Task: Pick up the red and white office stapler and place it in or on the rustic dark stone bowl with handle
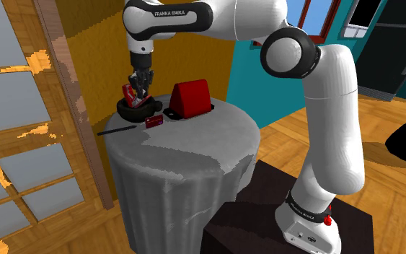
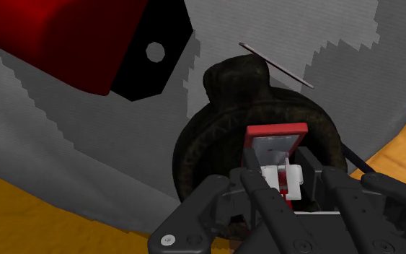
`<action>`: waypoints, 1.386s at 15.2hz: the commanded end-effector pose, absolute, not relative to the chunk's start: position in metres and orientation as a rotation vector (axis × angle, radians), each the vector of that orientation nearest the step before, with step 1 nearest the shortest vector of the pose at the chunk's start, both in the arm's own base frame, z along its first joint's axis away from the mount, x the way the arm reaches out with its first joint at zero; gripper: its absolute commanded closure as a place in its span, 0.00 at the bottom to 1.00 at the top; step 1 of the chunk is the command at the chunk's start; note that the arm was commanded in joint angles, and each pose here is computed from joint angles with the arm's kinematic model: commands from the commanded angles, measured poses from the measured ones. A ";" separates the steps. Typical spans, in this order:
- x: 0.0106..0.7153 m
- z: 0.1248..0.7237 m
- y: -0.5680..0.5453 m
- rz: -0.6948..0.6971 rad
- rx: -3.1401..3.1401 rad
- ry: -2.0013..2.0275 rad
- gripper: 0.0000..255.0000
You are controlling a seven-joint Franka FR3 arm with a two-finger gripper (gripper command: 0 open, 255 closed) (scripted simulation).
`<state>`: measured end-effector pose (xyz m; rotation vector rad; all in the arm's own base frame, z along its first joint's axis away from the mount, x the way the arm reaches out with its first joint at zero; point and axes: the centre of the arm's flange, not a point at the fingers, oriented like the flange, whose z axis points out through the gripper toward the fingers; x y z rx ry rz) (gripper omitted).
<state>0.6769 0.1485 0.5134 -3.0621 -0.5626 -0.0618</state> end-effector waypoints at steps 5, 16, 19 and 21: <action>0.677 0.513 0.148 -0.062 -3.062 -0.563 0.00; 0.675 0.563 0.147 -0.062 -3.062 -0.563 0.00; 0.675 0.563 0.147 -0.062 -3.062 -0.563 0.00; 0.675 0.563 0.147 -0.062 -3.062 -0.563 0.00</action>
